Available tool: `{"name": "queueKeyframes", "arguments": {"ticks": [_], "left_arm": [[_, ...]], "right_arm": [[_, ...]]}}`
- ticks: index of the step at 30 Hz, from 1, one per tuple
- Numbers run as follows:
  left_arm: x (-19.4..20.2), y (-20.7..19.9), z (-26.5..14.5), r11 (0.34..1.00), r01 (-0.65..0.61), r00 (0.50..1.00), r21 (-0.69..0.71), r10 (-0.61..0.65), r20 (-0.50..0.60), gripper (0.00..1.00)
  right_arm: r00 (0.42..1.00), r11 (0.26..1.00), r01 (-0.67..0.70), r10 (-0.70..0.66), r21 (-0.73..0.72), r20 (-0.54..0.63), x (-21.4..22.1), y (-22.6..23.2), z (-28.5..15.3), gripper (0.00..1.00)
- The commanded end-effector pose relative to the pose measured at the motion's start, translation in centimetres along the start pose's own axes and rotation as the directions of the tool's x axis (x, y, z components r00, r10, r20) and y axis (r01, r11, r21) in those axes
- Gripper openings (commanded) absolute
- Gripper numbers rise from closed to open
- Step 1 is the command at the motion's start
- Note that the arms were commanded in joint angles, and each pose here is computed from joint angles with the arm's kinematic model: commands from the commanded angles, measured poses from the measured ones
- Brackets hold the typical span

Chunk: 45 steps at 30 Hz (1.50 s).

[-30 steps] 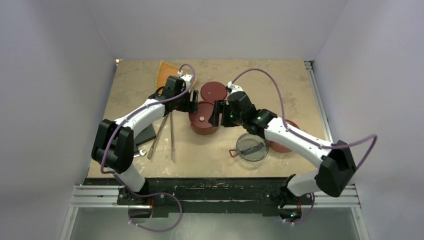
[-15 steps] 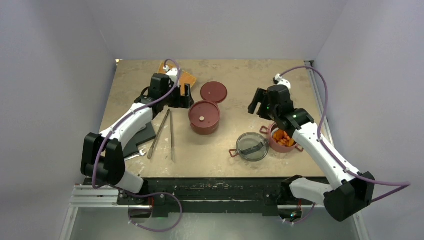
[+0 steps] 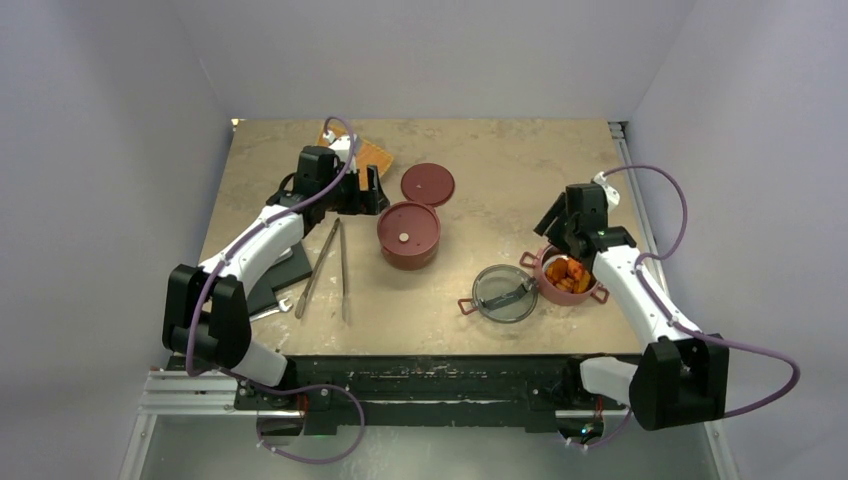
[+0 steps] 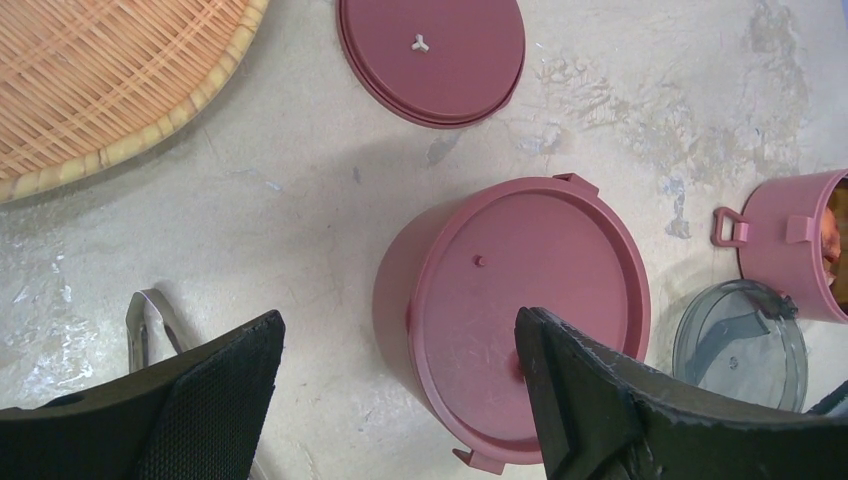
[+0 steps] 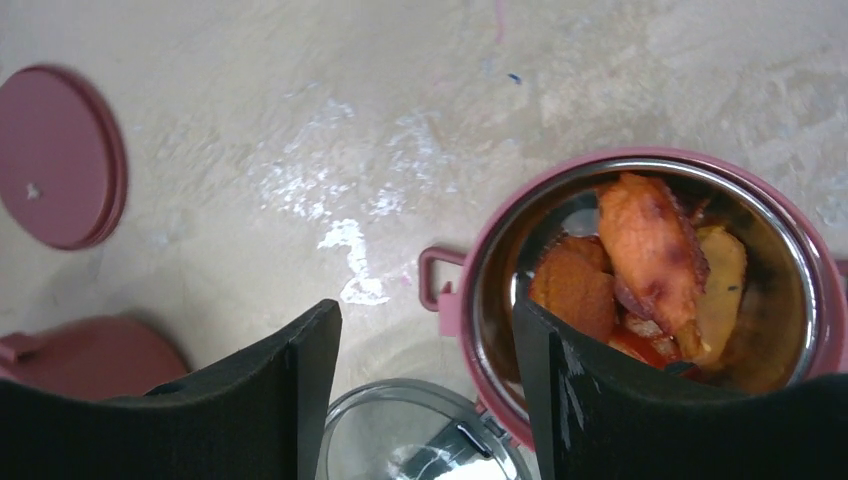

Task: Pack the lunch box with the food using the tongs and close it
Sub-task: Pick up the packing box from the center of the board.

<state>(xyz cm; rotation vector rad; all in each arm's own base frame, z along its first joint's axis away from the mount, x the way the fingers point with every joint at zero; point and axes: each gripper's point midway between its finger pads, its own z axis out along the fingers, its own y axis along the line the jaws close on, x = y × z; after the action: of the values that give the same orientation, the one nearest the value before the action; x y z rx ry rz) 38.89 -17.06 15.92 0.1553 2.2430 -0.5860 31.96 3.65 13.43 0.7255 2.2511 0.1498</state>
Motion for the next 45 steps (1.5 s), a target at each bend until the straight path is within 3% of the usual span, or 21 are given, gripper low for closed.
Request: {"name": "queueKeyframes", "arguments": {"ticks": [1,9,22,26,28,33,38,45], "left_arm": [[-1.8,-1.2,-0.9,0.999,-0.009,0.998,0.039,0.007,0.061,0.85],[-2.1,-1.4,-1.1,0.999,-0.012,0.997,0.045,0.009,0.071,0.85],[-2.2,-1.6,-1.3,0.999,-0.014,0.997,0.052,0.010,0.075,0.85],[-2.3,-1.6,-1.4,0.998,-0.014,0.997,0.054,0.010,0.076,0.85],[-2.3,-1.7,-1.4,0.998,-0.016,0.997,0.055,0.011,0.078,0.85],[-2.3,-1.7,-1.4,0.998,-0.015,0.997,0.056,0.010,0.077,0.85],[-2.2,-1.7,-1.3,0.998,-0.015,0.997,0.058,0.010,0.075,0.85],[-2.2,-1.6,-1.3,0.998,-0.014,0.997,0.057,0.009,0.076,0.85]], "right_arm": [[0.988,0.986,-0.147,0.143,0.075,0.049,-0.8,-1.9,1.6,0.66],[0.978,0.966,-0.205,0.196,0.160,0.069,-0.2,-4.3,3.7,0.65],[0.992,0.975,-0.125,0.117,0.183,0.057,-0.3,-4.6,6.0,0.58],[0.996,0.980,-0.088,0.083,0.181,0.035,-0.1,-4.5,6.4,0.47],[0.997,0.983,-0.075,0.070,0.165,0.034,-0.2,-4.2,6.4,0.31],[0.999,0.994,-0.017,0.012,0.111,0.046,-1.3,-3.0,6.3,0.02],[0.997,0.995,0.061,-0.065,0.075,0.045,-2.1,-2.1,6.2,0.00],[0.950,0.955,0.296,-0.293,-0.007,0.105,-2.3,2.2,4.7,0.00]]}}
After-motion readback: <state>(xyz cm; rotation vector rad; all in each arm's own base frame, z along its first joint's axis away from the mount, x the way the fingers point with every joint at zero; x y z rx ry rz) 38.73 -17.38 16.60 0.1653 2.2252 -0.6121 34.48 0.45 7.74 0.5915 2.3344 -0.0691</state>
